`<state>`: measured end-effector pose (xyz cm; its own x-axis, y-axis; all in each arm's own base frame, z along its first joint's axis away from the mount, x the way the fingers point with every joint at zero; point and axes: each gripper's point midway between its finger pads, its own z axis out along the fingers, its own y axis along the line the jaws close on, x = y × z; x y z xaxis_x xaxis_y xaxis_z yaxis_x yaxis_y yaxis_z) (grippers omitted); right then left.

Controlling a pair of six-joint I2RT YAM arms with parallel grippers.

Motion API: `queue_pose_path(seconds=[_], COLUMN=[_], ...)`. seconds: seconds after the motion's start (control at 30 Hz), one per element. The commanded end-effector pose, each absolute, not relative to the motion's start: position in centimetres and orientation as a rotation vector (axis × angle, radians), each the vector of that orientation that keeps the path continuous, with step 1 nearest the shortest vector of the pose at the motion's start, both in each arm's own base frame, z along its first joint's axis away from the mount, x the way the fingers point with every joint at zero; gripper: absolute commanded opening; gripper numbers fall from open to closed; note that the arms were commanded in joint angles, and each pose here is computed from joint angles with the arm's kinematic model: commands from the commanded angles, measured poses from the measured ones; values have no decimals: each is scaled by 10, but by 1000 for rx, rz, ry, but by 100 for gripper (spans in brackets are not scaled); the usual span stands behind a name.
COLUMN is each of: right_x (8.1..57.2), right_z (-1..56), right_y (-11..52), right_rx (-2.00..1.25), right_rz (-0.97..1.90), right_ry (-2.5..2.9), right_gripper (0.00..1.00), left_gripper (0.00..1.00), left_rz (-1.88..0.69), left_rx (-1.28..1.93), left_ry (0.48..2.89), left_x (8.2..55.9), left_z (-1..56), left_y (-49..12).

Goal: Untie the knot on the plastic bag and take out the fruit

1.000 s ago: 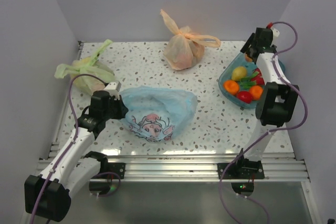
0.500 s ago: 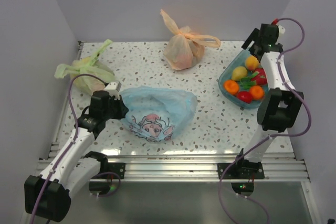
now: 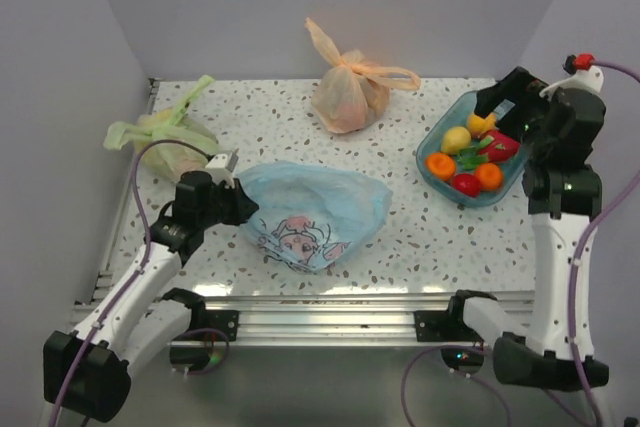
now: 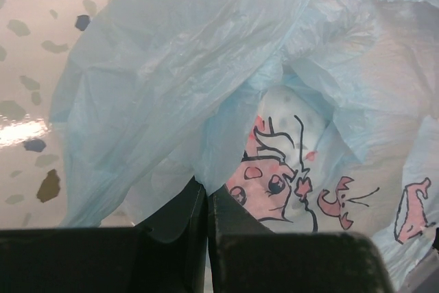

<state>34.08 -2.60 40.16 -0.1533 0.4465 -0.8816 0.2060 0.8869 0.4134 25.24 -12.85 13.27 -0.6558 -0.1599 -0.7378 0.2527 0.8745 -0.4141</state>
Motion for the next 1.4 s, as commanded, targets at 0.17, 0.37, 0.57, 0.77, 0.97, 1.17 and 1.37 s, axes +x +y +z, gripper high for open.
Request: queue_pose_path(seconds=[0.17, 0.37, 0.57, 0.77, 0.97, 1.17, 1.37], right_x=[270, 235, 206, 183, 165, 145, 143], right_z=[387, 360, 366, 378, 364, 353, 341], right_y=[36, 46, 30, 12, 1, -14, -17], right_rx=[243, 132, 152, 182, 201, 204, 189], right_rz=[355, 319, 231, 168, 135, 83, 62], right_ry=[1777, 1808, 1764, 1663, 1616, 1516, 1480], right_gripper=[99, 99, 99, 99, 99, 99, 99], left_gripper=[22, 81, 100, 100, 100, 100, 100], left_rz=[-757, -701, -644, -457, -317, -279, -284], left_rx=[162, 84, 33, -71, -204, -335, -415], left_ry=[2105, 2096, 2009, 1855, 1645, 1491, 1405], left_x=[247, 229, 210, 200, 181, 161, 152], left_z=[180, 189, 238, 292, 329, 331, 325], left_y=[-184, -162, -136, -86, -34, 1, 16])
